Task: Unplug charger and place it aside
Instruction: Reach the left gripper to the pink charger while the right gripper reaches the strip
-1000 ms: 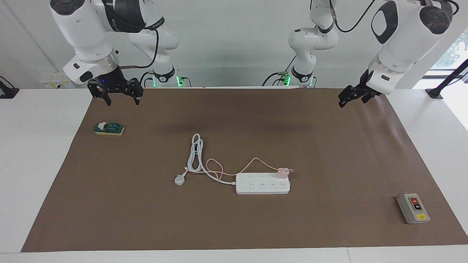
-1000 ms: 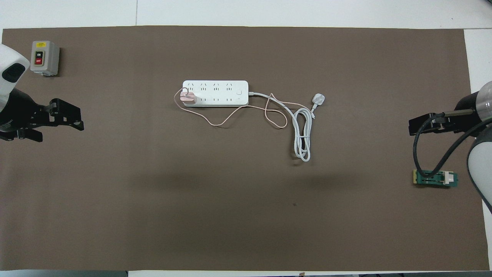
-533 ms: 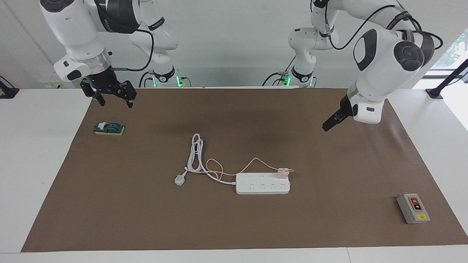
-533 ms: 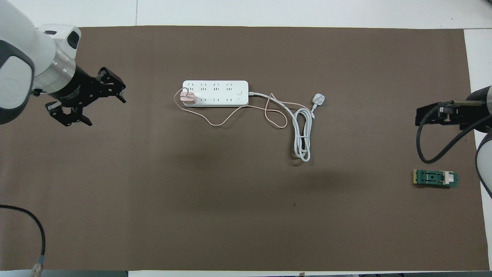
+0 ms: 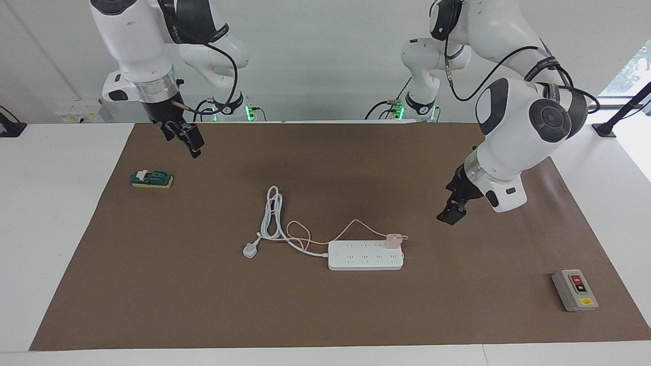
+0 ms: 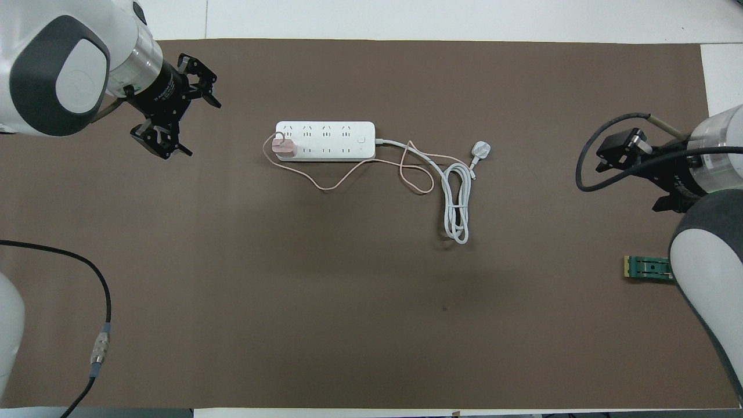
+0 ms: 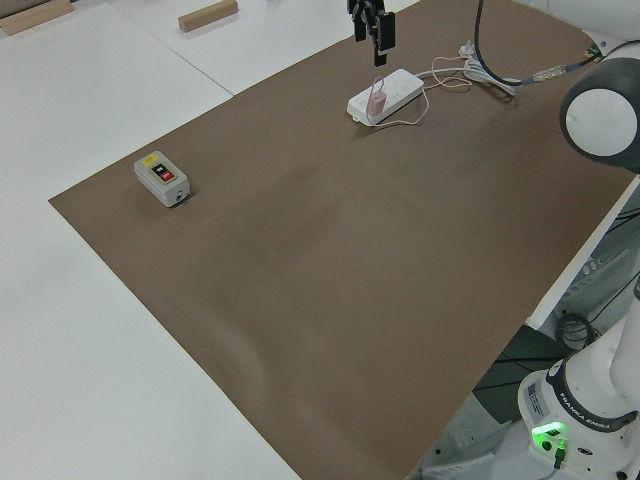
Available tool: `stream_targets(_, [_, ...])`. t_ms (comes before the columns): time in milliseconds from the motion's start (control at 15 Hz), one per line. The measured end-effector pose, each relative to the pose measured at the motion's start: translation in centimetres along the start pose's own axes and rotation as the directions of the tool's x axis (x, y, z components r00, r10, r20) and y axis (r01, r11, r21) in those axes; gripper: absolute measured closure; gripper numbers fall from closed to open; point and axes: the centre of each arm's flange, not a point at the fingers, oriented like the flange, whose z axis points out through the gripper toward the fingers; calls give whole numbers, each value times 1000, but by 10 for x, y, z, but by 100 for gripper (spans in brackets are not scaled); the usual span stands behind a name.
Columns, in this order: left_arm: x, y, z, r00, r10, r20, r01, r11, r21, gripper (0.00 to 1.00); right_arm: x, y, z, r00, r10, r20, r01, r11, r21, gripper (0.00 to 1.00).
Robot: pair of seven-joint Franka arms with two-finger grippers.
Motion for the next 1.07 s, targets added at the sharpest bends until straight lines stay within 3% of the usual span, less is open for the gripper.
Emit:
stream_targets(133, [-8, 10, 5, 998, -55, 0, 55, 998, -5, 0, 0, -5, 2, 981, 191, -15, -191, 981, 30, 0])
stream_targets(333, [-8, 20, 24, 990, -139, -12, 139, 990, 16, 0, -1, -6, 10, 928, 372, 3, -372, 928, 34, 0])
stream_targets(467, [-8, 40, 50, 946, -323, -14, 323, 946, -13, 0, -11, -12, 20, 855, 503, 127, -510, 860, 28, 0])
stream_targets(600, [-13, 52, 66, 916, -401, -9, 401, 916, -35, 0, -15, -21, 27, 807, 554, 204, -569, 822, 19, 0])
stream_targets(867, [-48, 65, 103, 921, -384, -71, 383, 923, -19, 0, -40, -70, 40, 741, 609, 283, -635, 772, 3, 0])
stream_targets(1067, [-72, 72, 114, 919, -387, -70, 385, 922, -44, 0, -64, -115, 46, 670, 645, 367, -701, 713, 26, 0])
